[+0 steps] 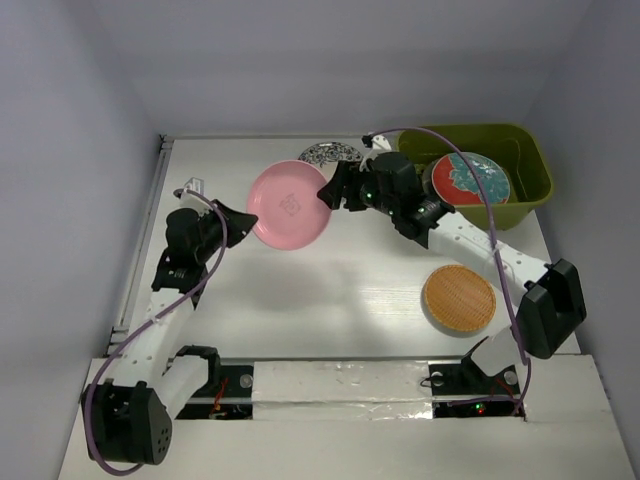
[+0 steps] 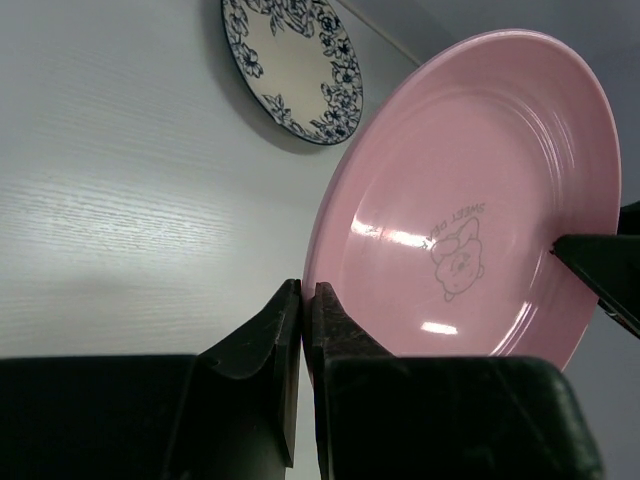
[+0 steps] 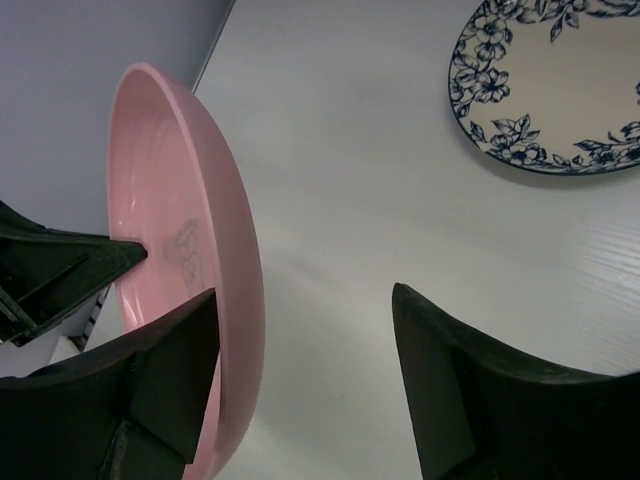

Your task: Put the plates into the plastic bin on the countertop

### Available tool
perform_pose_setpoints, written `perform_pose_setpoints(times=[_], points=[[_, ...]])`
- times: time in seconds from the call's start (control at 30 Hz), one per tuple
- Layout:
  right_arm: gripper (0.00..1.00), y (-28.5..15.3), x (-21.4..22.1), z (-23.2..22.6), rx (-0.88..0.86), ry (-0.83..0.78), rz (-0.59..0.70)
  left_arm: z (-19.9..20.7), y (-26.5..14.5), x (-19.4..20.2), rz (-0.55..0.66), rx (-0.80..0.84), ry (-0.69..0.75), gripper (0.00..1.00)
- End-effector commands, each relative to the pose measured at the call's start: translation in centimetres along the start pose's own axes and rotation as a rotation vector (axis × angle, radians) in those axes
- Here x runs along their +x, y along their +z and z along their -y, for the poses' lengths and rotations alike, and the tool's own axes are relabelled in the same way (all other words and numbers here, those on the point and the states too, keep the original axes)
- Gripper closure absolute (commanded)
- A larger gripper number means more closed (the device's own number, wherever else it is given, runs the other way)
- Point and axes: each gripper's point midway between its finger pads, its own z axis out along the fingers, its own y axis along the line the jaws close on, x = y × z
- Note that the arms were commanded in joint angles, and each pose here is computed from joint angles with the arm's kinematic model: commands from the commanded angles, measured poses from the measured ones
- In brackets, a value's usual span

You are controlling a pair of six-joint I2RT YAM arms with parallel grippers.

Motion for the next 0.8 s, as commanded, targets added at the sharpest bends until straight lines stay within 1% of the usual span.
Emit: perform_pose_setpoints(times=[0.0, 0.03, 0.1, 0.13, 0.2, 0.23, 0.27, 0.33, 0.37, 0.4, 0.47, 0.5, 0.53, 0.6, 0.63, 0.67, 0.73, 0.77], points=[[0.28, 0.3, -0.5, -1.6, -0.073, 0.002, 0.01, 2.7, -0.2, -0.1, 0.005, 0.109, 0.062, 1.0], [0.37, 0.3, -0.8, -1.3, -0.07, 0.006, 0.015, 2.7, -0.2, -0.4, 0.018, 0.099, 0.066, 1.0], [0.49, 0.4, -0.7, -1.4, -0.075, 0.015, 0.015, 3.3, -0.2, -0.4, 0.013, 0.109, 0.083, 1.0], [0.61, 0.5, -1.0, -1.0, -0.072, 0.022, 0.021, 4.0, -0.2, 0.2, -0.01, 0.128, 0.093, 1.0], [0.81, 0.5, -0.8, -0.8, -0.087, 0.036, 0.008, 4.9, -0.2, 0.2, -0.015, 0.139, 0.107, 1.0], [0.97, 0.4, -1.5, -0.4, -0.089, 0.056, 0.028, 5.2, -0.1, 0.4, -0.015, 0.14, 0.119, 1.0], [1.0, 0.2, -2.3, 0.1, -0.087, 0.066, 0.052, 5.6, -0.1, 0.2, -0.007, 0.143, 0.127, 0.98], [1.0, -0.7, -3.5, 1.1, -0.075, 0.096, 0.097, 5.6, 0.0, 0.1, -0.004, 0.124, 0.136, 0.85], [1.0, -1.3, -4.2, 1.7, -0.068, 0.105, 0.118, 6.1, 0.0, -0.1, 0.001, 0.127, 0.14, 0.74], [1.0, -2.5, -5.8, 3.1, -0.048, 0.125, 0.168, 5.9, 0.1, -0.2, 0.003, 0.117, 0.14, 0.71], [1.0, -4.1, -7.5, 4.6, -0.032, 0.14, 0.221, 6.3, 0.2, -0.8, 0.023, 0.107, 0.155, 0.63], [1.0, -4.9, -8.4, 5.1, -0.032, 0.146, 0.25, 6.3, 0.3, -0.5, 0.013, 0.099, 0.157, 0.62], [1.0, -6.7, -10.2, 6.8, -0.004, 0.159, 0.306, 6.6, 0.4, -0.5, 0.018, 0.095, 0.16, 0.62], [1.0, -8.5, -12.0, 8.8, 0.031, 0.175, 0.356, 7.1, 0.7, -0.2, 0.012, 0.096, 0.167, 0.58], [1.0, -10.4, -13.6, 10.8, 0.067, 0.192, 0.408, 7.1, 0.9, -0.1, 0.015, 0.084, 0.17, 0.56], [1.0, -11.3, -14.4, 11.9, 0.086, 0.2, 0.436, 7.7, 1.0, -0.4, 0.021, 0.087, 0.178, 0.56], [1.0, -13.2, -15.8, 14.2, 0.138, 0.223, 0.488, 7.9, 1.9, 0.6, -0.001, 0.062, 0.191, 0.55], [1.0, -14.7, -16.8, 16.6, 0.191, 0.236, 0.529, 8.5, 2.1, 0.5, 0.002, 0.063, 0.198, 0.55]])
